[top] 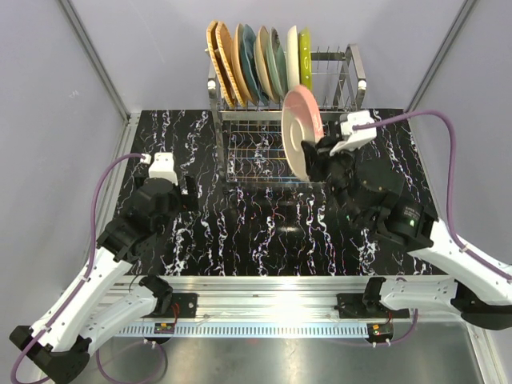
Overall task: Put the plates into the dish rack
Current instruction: Insert the plate into the dish rack
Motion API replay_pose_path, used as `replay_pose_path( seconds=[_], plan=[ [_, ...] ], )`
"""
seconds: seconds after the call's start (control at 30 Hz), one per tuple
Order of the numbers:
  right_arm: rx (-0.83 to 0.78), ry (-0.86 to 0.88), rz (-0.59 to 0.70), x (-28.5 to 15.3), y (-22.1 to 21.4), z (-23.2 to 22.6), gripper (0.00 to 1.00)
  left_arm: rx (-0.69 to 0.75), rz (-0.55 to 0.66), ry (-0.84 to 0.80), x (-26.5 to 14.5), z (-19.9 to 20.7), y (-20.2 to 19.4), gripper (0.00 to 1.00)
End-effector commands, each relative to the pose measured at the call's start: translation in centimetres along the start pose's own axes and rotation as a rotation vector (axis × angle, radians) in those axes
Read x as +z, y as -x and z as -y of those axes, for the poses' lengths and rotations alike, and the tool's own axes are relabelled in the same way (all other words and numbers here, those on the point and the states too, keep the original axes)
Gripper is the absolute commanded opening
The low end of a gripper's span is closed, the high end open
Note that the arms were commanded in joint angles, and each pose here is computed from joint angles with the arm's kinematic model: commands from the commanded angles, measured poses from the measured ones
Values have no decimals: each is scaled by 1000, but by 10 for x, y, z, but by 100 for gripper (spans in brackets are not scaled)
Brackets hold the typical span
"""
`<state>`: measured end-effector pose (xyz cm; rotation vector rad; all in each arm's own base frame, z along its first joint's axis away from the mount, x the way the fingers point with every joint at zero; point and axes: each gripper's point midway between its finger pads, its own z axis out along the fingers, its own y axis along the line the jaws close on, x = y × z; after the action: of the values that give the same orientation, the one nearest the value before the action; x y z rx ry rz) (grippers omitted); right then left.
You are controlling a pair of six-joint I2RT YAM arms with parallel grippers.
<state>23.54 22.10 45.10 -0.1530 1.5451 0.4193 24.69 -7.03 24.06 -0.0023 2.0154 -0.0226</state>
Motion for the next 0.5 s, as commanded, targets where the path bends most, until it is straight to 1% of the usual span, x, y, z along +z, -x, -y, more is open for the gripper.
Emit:
replay_pose_path(
  seconds=[0.0, 0.03, 0.07, 0.3, 0.43, 0.47],
  plan=[
    [62, 2, 216, 3, 89, 4, 0, -11, 58, 29, 1, -5, 14, 99],
    [36, -12, 225, 7, 94, 7, 0, -11, 58, 32, 1, -6, 14, 99],
    [47, -15, 260, 4, 109, 9, 0, -11, 60, 32, 1, -5, 14, 99],
    [23, -64, 372, -6, 166, 28, 0, 11, 43, 26, 5, -3, 10, 99],
    [-19, -99, 391, 0, 180, 37, 0, 17, 30, 27, 6, -3, 7, 99],
    [-26, -129, 398, 3, 183, 45, 0, 15, 33, 27, 6, -3, 8, 99]
  ],
)
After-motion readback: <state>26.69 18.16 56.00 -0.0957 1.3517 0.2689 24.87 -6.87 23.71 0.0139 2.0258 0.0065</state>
